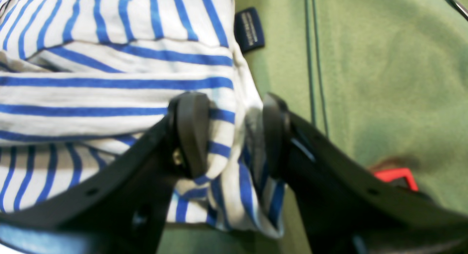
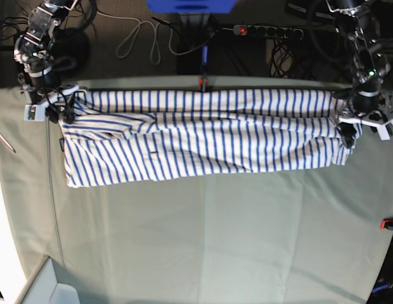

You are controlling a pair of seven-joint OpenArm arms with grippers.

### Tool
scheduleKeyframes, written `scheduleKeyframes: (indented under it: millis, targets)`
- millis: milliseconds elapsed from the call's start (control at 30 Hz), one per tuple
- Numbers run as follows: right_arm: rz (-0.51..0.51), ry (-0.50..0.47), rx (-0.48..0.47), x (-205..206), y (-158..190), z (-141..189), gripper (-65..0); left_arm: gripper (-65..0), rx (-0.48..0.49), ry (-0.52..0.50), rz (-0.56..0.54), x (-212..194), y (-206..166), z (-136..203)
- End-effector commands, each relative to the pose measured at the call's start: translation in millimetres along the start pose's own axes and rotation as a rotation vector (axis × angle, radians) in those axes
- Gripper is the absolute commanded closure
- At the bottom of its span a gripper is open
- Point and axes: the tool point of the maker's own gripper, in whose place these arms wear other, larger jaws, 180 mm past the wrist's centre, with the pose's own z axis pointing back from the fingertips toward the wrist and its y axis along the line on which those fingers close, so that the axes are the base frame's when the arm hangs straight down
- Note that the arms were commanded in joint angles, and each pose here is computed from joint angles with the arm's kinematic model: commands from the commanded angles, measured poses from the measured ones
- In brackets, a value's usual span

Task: Layout the t-shirt on the table in an organized manner, then fold the t-shirt properly
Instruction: 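Regrasp the shirt end with the left gripper, tucking it inward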

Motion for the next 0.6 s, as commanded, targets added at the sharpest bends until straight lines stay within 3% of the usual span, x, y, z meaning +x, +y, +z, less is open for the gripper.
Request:
scheduleKeyframes:
  millis: [0,200,433,567]
  targets:
    - [0.008,-0.045,0.007,13.3,-2.1,0.7,-25.6,-52.7,-0.010,-0.072,0.004,26.8,-0.8,-4.8]
    - [0.008,-0.045,0.007,13.3,-2.1,0.7,-25.6,-52.6,-0.020,-0.092,0.047,41.7,-6.9,-26.6]
    - [0.009,-0.046,0.009,14.0,-1.6,0.1,-25.6,-52.6,-0.009,-0.035,0.116,27.9,-12.1,-55.9]
    - [0.009,-0.046,0.009,14.0,-1.6,0.1,-25.6,-52.5,-0.058,0.018,0.076,14.4,-32.7,-65.4]
